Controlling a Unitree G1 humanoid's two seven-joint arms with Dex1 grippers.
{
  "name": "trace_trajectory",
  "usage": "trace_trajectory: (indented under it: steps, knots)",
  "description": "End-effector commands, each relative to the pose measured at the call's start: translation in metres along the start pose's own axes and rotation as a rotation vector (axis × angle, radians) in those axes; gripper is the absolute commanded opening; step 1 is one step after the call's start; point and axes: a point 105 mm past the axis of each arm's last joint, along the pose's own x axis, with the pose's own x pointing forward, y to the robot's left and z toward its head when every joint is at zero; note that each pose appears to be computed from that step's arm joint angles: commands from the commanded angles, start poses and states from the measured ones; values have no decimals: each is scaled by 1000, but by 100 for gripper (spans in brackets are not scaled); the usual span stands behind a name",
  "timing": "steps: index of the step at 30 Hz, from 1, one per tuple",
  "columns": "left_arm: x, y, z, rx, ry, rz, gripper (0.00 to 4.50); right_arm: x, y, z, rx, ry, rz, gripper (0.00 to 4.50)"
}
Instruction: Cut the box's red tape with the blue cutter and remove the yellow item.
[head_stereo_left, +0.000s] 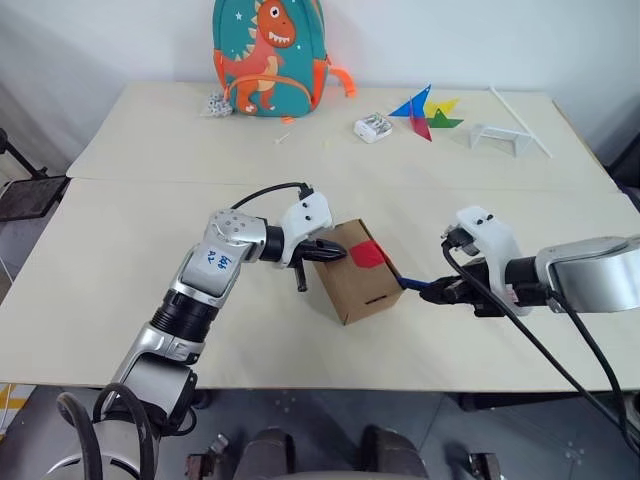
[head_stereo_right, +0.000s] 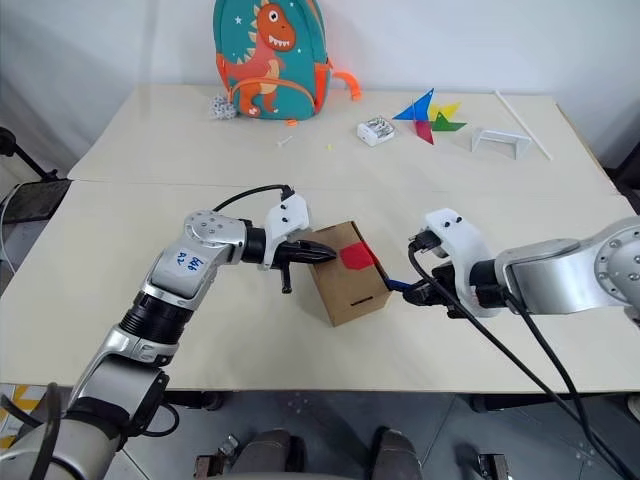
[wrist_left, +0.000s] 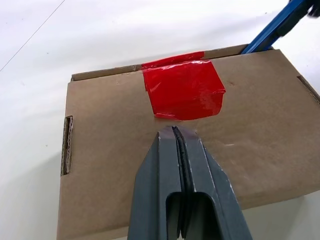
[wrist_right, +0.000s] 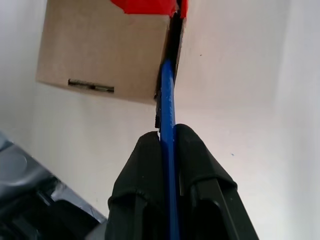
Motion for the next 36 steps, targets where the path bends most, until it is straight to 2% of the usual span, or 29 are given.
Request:
trace_trajectory:
  steps: [1,9,14,16,18,20,22,26,29,36]
  knots:
    - [11,-17,-39,-95,119,-64,0,-22,7,19,-52,-42,38,13]
    - [5,-14,-36,-64,124,-76,0,-69,8,29,-68,-45,80,13]
    - [1,-11,-33,-50,119,-78,0,-65,-17,23,72,-131,29,13]
    - [0,-10,-31,-41,117,-79,0,-53,-34,16,114,-192,-62,13]
    - [-2,-9,-29,-32,116,-76,0,-46,-61,21,83,-378,-206,13]
    - [-3,-7,-28,-28,115,-71,0,-50,-73,23,64,-519,-267,13]
    - [-5,-5,-26,-28,108,-57,0,-54,-107,10,59,-613,-393,13]
    - [-6,-5,-24,-24,99,-48,0,-45,-151,-36,-30,-554,-530,13]
    - [-6,-5,-23,-26,95,-47,0,-36,-164,-53,-80,-537,-561,13]
    - [-4,-4,-18,-21,77,-40,0,-3,-184,-83,-39,-518,-550,13]
